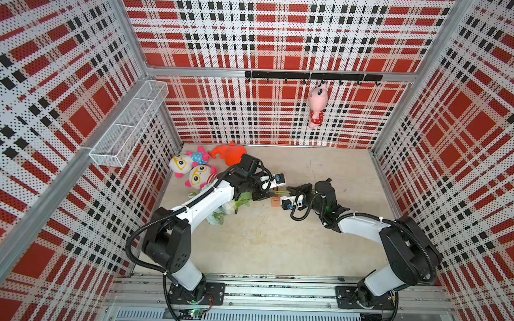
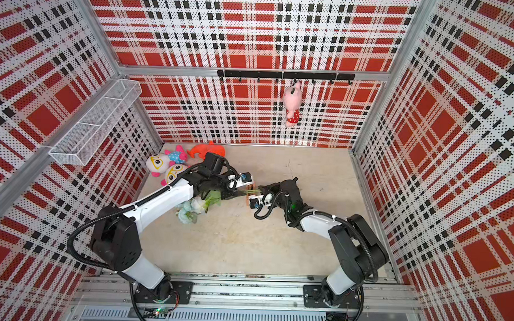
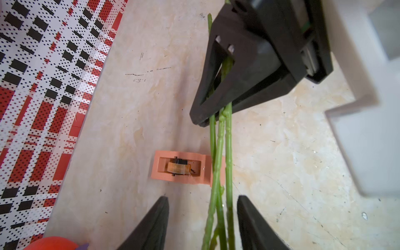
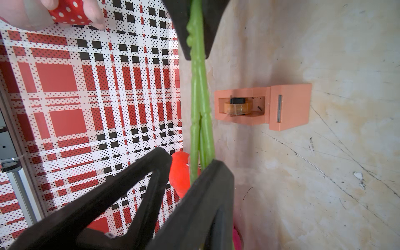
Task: Wrap bouquets with tape
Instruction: Wrap the tape around the bouquet.
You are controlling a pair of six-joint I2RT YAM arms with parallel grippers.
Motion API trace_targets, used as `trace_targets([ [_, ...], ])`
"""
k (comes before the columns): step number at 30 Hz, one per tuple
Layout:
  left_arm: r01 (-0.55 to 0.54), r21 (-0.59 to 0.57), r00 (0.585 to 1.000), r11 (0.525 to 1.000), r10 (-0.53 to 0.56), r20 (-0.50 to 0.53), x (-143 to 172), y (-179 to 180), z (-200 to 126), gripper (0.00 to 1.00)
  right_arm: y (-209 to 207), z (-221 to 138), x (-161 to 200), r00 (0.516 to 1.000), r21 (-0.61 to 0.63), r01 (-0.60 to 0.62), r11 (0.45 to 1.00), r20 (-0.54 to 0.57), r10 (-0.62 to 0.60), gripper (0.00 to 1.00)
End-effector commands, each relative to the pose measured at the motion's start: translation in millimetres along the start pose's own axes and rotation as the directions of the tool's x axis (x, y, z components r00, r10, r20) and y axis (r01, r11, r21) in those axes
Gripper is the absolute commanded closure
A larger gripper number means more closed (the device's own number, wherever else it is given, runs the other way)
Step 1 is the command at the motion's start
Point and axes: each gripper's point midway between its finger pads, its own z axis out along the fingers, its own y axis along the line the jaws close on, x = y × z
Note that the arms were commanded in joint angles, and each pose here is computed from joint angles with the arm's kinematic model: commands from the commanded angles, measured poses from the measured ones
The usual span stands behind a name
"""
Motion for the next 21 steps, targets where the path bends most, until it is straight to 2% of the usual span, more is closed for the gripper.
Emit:
trace_targets([
  [1,-0.03,0.041,0.999,0.999,0.031,-0.018,7,-8,3,0.46,-15,0,-12,0.999,0.054,0.019,0.998,0.047,-0.022,1.0],
  [10,-0.035,0.072,0.998,0.997,0.038,-0.042,11,-7,14,0.55,-17,1,-11,0.999,0.063,0.02,0.998,0.048,-0.023,1.0],
  [13,-0.04,0.073,0.998,0.997,0.043,-0.043,11,-7,15,0.63,-16,2,-11,0.999,0.063,0.018,0.998,0.048,-0.021,1.0],
  [18,-0.044,0.073,0.998,0.996,0.047,-0.047,11,-8,15,0.83,-12,2,-10,0.999,0.059,-0.001,0.998,0.045,-0.002,1.0],
  [21,-0.048,0.061,0.997,0.997,0.051,-0.062,12,-7,17,0.94,-6,0,-10,0.998,0.028,-0.054,0.998,0.043,0.053,1.0],
])
